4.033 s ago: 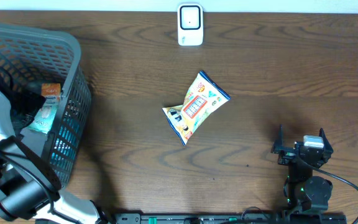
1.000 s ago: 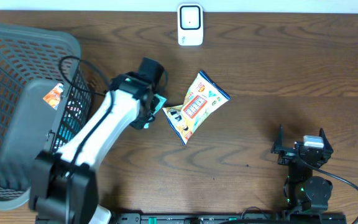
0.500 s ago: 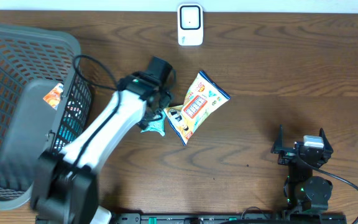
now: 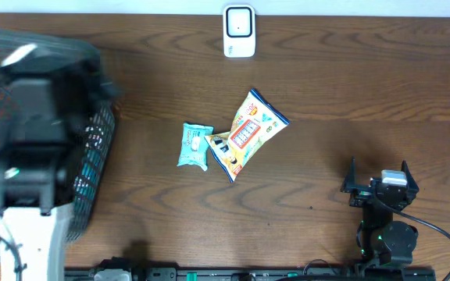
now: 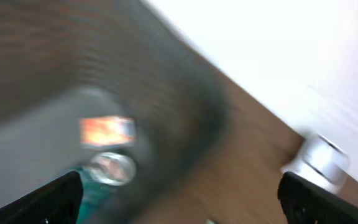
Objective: Scan the item barcode
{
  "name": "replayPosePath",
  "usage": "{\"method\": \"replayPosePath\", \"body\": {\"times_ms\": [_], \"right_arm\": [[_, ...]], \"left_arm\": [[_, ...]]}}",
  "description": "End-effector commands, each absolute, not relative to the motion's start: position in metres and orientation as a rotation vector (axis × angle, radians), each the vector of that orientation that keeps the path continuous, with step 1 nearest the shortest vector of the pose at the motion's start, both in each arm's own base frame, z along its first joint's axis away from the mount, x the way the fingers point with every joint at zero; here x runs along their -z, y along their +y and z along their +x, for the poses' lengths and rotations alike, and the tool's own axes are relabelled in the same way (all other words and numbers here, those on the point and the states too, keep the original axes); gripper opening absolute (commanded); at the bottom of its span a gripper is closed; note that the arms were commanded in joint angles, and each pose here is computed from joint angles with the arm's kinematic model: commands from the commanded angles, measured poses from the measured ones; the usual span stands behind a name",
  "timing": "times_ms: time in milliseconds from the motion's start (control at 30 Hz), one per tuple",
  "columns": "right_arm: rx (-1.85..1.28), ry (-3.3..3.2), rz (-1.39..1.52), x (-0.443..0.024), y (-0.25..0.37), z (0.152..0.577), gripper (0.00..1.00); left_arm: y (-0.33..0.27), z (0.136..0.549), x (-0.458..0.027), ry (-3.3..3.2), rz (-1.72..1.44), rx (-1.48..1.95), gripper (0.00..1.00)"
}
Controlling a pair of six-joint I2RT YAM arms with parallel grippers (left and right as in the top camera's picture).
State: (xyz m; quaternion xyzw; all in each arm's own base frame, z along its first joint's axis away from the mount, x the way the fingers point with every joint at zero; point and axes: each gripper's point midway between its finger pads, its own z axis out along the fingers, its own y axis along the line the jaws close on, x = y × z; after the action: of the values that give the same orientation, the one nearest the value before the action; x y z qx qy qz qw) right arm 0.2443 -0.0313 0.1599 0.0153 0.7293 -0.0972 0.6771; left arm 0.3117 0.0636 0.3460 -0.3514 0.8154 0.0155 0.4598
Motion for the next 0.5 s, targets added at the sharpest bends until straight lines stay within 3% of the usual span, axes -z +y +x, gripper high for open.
{"method": "replayPosePath", "body": {"times_ms": [0,133,300,467], "right_arm": [[0.219,1.638,0.025,-0.160,-0.030,0.244,0.99],[0.220,1.638,0.025,-0.160,-0.030,0.244,0.99],[0.220,1.638,0.025,-0.160,-0.030,0.244,0.99],[0.219,1.638,0.025,-0.159,-0.030,0.244,0.99]], "left_arm": [[0.124,0.279,-0.335,2.043,-0.943,-0.313,0.98],[0.160,0.243,-0.306,2.142,-1.100,-0.450,0.98],[0.194,0.232,-0.261,2.299,-1.177,-0.473,0.98],[0.164,0.255,-0.216,2.667,-0.654,-0.082,0.98]]}}
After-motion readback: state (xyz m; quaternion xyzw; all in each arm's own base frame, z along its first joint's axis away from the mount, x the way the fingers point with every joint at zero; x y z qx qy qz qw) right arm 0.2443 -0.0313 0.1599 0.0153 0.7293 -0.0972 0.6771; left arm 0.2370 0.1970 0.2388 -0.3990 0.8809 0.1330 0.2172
